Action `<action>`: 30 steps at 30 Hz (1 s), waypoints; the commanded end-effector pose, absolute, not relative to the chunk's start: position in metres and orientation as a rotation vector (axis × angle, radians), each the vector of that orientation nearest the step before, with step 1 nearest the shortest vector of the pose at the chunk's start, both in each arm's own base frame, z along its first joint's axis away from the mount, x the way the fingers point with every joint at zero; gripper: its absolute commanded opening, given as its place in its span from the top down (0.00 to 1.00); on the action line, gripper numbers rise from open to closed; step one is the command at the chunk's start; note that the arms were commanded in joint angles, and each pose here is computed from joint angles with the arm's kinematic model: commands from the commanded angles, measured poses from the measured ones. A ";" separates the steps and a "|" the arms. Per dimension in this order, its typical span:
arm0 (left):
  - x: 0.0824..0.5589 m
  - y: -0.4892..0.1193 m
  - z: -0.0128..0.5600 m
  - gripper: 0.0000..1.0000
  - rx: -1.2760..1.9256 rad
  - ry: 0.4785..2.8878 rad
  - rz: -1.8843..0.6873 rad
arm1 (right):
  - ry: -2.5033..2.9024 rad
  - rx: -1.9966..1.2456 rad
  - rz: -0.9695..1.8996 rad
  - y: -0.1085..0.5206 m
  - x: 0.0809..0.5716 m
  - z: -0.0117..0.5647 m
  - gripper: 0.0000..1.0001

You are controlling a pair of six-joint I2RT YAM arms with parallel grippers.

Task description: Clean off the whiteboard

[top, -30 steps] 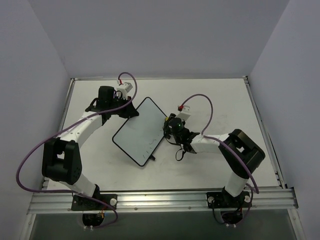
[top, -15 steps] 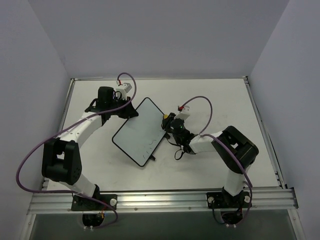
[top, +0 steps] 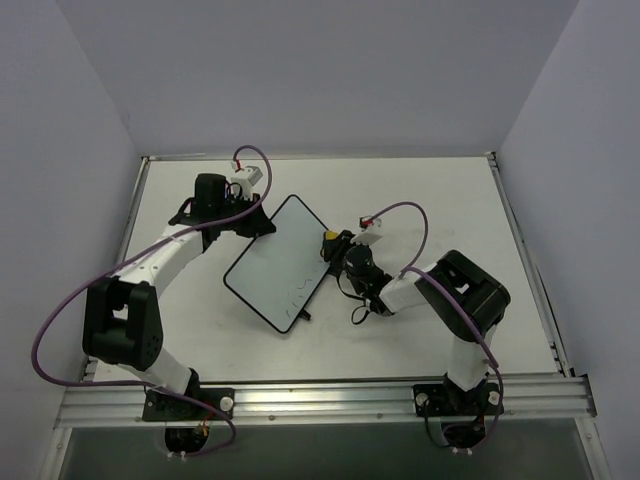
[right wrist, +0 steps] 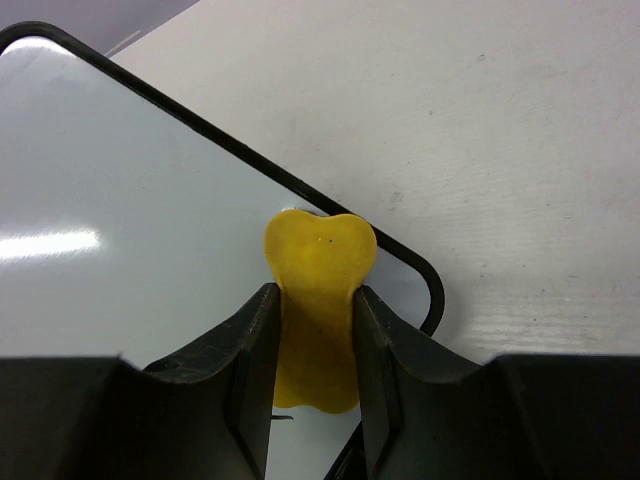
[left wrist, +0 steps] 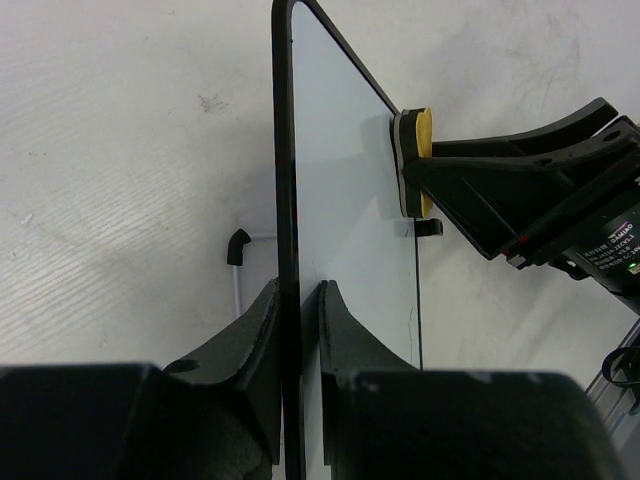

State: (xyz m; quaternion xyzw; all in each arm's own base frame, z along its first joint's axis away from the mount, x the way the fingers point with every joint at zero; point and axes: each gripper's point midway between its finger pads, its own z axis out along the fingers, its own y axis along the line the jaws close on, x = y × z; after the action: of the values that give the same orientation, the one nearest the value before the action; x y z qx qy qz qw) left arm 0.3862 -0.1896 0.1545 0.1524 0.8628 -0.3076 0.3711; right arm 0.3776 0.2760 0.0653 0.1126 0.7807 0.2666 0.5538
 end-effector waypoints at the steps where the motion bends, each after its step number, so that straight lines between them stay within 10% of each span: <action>1: 0.407 -0.164 0.161 0.98 0.400 2.144 -0.586 | 1.880 0.208 0.722 0.296 0.357 0.057 1.00; 30: 0.413 -0.152 0.169 0.98 0.357 2.134 -0.504 | 1.935 -0.104 0.775 0.396 0.234 0.053 1.00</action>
State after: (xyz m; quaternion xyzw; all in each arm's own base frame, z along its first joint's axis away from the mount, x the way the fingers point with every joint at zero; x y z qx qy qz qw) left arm 0.3875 -0.1822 0.1546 0.1425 0.8678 -0.2890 0.3782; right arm 0.2776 0.3723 0.0837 0.0401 0.7623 0.3301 0.5553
